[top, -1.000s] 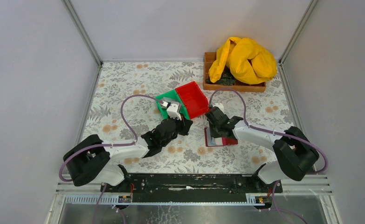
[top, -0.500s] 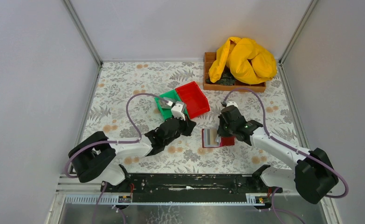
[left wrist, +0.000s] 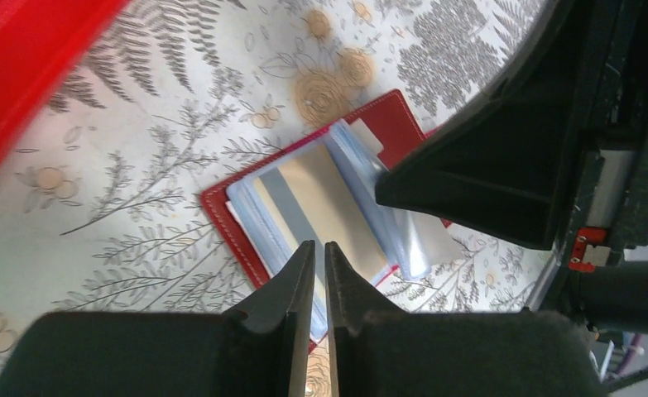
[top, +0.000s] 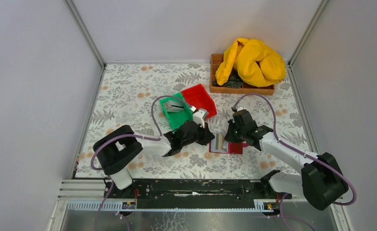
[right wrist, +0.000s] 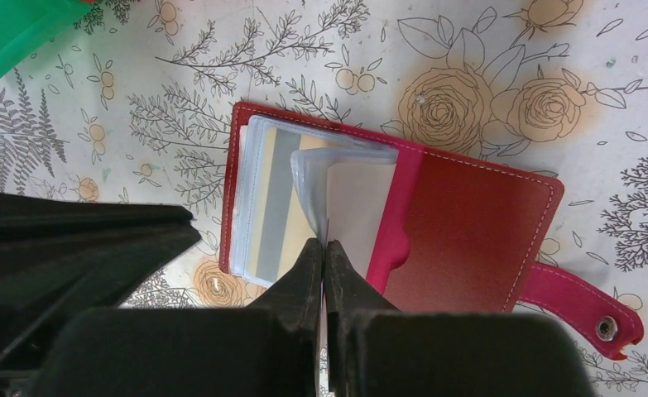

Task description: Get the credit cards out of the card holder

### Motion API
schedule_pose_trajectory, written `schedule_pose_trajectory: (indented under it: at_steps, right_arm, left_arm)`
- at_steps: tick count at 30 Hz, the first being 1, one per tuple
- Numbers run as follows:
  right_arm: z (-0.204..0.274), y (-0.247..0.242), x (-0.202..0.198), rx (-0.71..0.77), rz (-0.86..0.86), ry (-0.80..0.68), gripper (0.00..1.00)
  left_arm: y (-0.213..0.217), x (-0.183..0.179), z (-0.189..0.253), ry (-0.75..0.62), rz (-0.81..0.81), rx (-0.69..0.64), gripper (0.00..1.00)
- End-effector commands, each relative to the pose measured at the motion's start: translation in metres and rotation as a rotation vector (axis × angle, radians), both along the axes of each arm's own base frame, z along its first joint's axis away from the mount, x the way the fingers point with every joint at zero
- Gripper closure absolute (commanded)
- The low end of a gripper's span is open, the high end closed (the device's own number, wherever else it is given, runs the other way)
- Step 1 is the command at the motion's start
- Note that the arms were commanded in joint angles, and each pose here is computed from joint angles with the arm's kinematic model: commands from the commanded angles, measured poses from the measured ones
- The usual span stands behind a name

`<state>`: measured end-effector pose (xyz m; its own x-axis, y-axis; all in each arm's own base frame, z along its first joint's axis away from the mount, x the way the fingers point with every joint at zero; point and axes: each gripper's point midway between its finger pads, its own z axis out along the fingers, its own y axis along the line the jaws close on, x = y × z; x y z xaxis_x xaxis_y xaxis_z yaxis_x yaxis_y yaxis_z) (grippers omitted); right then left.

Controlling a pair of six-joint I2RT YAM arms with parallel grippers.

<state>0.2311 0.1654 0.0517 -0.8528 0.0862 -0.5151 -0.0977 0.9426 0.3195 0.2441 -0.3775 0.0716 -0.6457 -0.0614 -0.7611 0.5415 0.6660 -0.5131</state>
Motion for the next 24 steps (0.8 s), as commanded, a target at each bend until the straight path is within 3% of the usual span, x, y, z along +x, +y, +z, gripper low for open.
schedule_pose_trajectory:
  at_steps: [1, 12, 24]
  right_arm:
    - [0.002, 0.003, 0.003, 0.035, -0.003, -0.01, 1.0]
    - [0.007, 0.001, 0.001, 0.055, -0.003, -0.034, 1.0]
    - [0.015, -0.005, -0.002, 0.063, -0.011, -0.06, 1.0]
  left_arm:
    - [-0.027, -0.009, 0.017, 0.0, -0.081, -0.078, 0.84]
    - [-0.047, -0.019, -0.021, 0.078, -0.097, 0.049, 0.84]
    - [-0.056, -0.025, -0.025, 0.088, -0.119, 0.064, 0.85]
